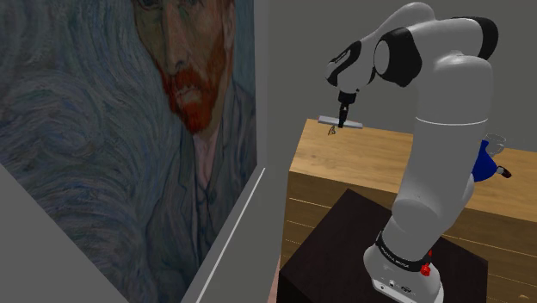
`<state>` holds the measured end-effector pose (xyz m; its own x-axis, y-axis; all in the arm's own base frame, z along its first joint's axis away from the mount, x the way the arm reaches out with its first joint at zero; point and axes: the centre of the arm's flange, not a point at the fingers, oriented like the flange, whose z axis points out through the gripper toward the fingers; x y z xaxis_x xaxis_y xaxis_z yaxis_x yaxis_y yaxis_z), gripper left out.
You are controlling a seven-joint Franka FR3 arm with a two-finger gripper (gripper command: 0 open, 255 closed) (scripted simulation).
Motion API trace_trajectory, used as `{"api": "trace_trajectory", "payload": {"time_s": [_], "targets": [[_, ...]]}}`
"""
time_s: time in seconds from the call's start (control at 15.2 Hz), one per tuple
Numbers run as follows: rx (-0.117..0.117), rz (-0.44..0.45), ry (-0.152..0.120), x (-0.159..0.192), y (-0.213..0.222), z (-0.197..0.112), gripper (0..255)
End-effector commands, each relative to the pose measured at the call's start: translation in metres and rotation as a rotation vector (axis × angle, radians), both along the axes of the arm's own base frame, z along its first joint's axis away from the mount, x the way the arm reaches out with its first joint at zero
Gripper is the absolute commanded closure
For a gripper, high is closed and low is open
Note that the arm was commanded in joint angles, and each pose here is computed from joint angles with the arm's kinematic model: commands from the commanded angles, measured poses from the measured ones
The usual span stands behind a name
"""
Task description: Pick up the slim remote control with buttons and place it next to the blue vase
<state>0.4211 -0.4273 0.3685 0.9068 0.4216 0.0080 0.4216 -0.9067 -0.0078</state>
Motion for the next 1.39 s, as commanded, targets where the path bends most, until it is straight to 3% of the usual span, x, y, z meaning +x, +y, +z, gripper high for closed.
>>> {"api": "trace_trajectory", "payload": {"time_s": [0.0, 0.99, 1.32], "targets": [[0.000, 0.000, 0.000, 0.001, 0.000, 0.011, 255], [0.000, 0.000, 0.000, 0.001, 0.000, 0.088, 255], [0.000, 0.000, 0.000, -0.062, -0.021, 0.088, 255]]}}
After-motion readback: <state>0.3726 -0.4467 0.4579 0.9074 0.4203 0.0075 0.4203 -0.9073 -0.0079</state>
